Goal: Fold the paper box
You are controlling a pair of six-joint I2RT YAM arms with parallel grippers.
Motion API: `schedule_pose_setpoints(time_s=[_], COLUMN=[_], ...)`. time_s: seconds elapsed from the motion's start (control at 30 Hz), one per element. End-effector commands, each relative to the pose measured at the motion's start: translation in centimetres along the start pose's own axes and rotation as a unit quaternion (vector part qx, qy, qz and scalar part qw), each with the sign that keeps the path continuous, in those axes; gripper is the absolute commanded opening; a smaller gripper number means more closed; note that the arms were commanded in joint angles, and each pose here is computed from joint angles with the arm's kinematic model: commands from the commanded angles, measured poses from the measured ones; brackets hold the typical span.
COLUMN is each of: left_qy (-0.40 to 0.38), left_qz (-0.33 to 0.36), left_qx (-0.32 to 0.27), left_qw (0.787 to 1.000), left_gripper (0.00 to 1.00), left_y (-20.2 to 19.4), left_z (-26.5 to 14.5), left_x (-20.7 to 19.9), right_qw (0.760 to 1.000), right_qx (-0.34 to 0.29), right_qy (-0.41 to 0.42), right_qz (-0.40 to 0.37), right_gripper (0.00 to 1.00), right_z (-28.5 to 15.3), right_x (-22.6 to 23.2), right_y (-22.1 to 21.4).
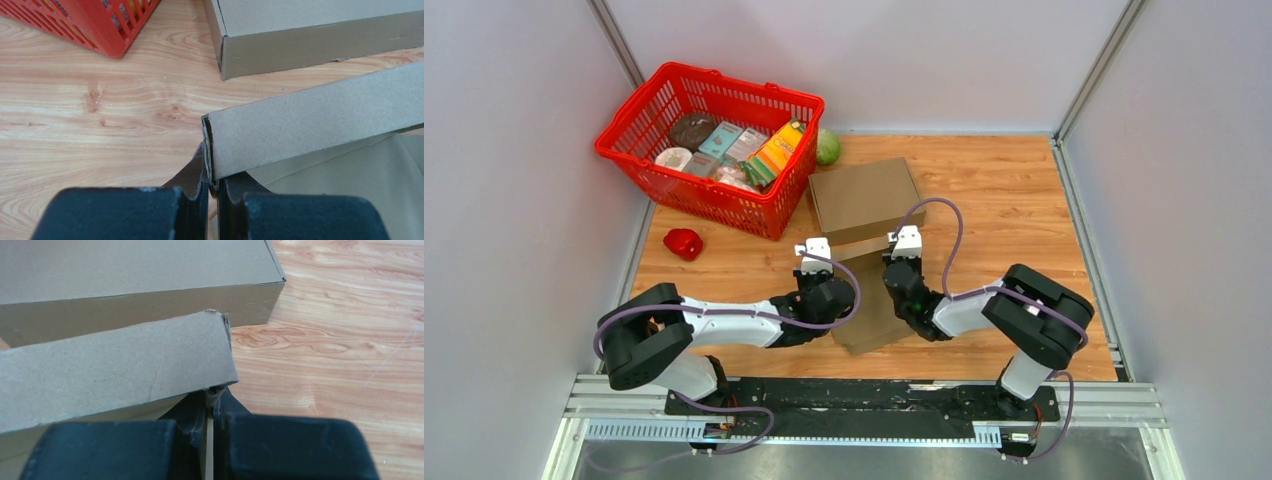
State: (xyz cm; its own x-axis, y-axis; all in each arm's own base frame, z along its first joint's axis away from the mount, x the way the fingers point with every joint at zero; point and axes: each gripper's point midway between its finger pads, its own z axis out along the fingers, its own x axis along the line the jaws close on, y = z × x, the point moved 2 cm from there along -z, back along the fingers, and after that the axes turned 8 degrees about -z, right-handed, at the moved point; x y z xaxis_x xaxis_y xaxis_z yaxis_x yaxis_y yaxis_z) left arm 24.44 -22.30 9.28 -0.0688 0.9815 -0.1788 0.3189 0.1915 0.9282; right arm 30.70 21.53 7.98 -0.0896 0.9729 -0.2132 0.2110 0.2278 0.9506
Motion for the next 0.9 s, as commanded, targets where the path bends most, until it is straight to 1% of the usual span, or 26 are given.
schedule_pose_setpoints(time_s=[0.0,0.03,0.07,0.1,0.13,0.17,0.2,0.23,0.27,0.3,0.33,0.37,0.4,0.43,0.47,0.5,0.53,0.57,0.6,0.67,0.7,0.77,0.83,0.87], left_qy=[0.001,0.001,0.001,0.004,0.004,0.006,0.008,0.009,0.012,0.015,0.015,0.018,0.022,0.024,0.025,0.026,0.026,0.025,0.024,0.022,0.023,0.024,0.023,0.023], left_qz=[-0.013,-0.013,-0.011,-0.011,-0.013,-0.012,-0.013,-0.013,-0.012,-0.014,-0.014,-0.014,-0.013,-0.009,-0.008,-0.008,-0.007,-0.008,-0.008,-0.003,-0.003,-0.001,-0.005,-0.004], left_qx=[0.043,0.043,0.043,0.042,0.041,0.041,0.038,0.038,0.038,0.036,0.036,0.036,0.037,0.038,0.039,0.038,0.039,0.038,0.039,0.042,0.045,0.047,0.047,0.048], left_qw=[0.999,0.999,0.999,0.999,0.999,0.999,0.999,0.999,0.999,0.999,0.999,0.999,0.999,0.999,0.999,0.999,0.999,0.999,0.999,0.999,0.999,0.999,0.999,0.999], left_gripper=[0.0,0.0,0.0,0.0,0.0,0.0,0.0,0.0,0.0,0.0,0.0,0.0,0.0,0.0,0.0,0.0,0.0,0.0,0.0,0.0,0.0,0.0,0.0,0.0], left_y=[-1.5,-1.5,-1.6,-1.5,-1.4,-1.4,-1.2,-1.2,-1.2,-1.1,-1.2,-1.1,-1.0,-1.0,-0.9,-0.8,-0.8,-0.6,-0.5,-0.4,-0.2,-0.2,-0.1,-0.2], left_z=[-0.6,-0.6,-0.6,-0.5,-0.6,-0.6,-0.5,-0.5,-0.5,-0.5,-0.5,-0.6,-0.6,-0.7,-0.8,-0.8,-0.9,-1.0,-1.1,-1.2,-1.3,-1.4,-1.4,-1.4], left_x=[0.0,0.0,-0.1,0.0,0.0,0.0,0.0,0.0,0.1,0.2,0.2,0.3,0.4,0.5,0.7,0.9,0.9,1.0,1.0,1.0,0.9,1.0,0.9,0.9], right_qw=[0.995,0.995,0.996,0.996,0.998,0.996,0.996,0.997,0.993,0.989,0.984,0.978,0.969,0.961,0.95,0.915,0.897,0.88,0.853,0.844,0.836,0.831,0.827,0.821], right_qx=[-0.038,-0.039,-0.04,-0.037,-0.003,-0.007,0.009,0.066,0.073,0.104,0.149,0.171,0.195,0.239,0.269,0.329,0.358,0.376,0.394,0.408,0.416,0.408,0.411,0.416], right_qy=[-0.071,-0.058,-0.053,-0.052,-0.043,-0.034,-0.026,-0.007,0.005,0.042,0.055,0.072,0.108,0.103,0.115,0.187,0.186,0.209,0.262,0.253,0.255,0.263,0.268,0.275], right_qz=[0.063,0.064,0.066,0.067,0.034,0.076,0.081,0.048,0.09,0.096,0.075,0.09,0.104,0.097,0.111,0.14,0.179,0.203,0.222,0.239,0.253,0.272,0.275,0.279], right_gripper=[0.0,0.01,0.07,0.3,0.43,0.53,0.7,0.76,0.79,0.86,0.89,0.93,0.98,1.0,1.0,1.0,1.0,1.0,0.97,0.95,0.86,0.85,0.8,0.79], right_z=[0.1,-0.1,-0.6,-1.2,-1.9,-2.9,-3.5,-4.6,-5.7,-6.8,-8.1,-9.0,-10.3,-11.2,-11.6,-13.2,-12.8,-13.2,-14.0,-13.7,-13.9,-13.6,-13.4,-13.4], right_x=[-0.9,-0.8,-1.3,-1.8,-2.2,-2.9,-3.0,-3.4,-3.6,-2.8,-3.4,-3.2,-2.6,-3.5,-3.5,-1.8,-2.6,-2.2,-1.2,-1.9,-2.2,-2.0,-1.9,-1.6], right_y=[1.8,1.9,2.5,2.7,1.4,3.1,3.3,1.1,2.1,1.8,0.2,-0.1,-0.1,-1.4,-2.1,-3.1,-4.0,-4.3,-4.0,-4.6,-5.4,-5.5,-6.1,-6.3])
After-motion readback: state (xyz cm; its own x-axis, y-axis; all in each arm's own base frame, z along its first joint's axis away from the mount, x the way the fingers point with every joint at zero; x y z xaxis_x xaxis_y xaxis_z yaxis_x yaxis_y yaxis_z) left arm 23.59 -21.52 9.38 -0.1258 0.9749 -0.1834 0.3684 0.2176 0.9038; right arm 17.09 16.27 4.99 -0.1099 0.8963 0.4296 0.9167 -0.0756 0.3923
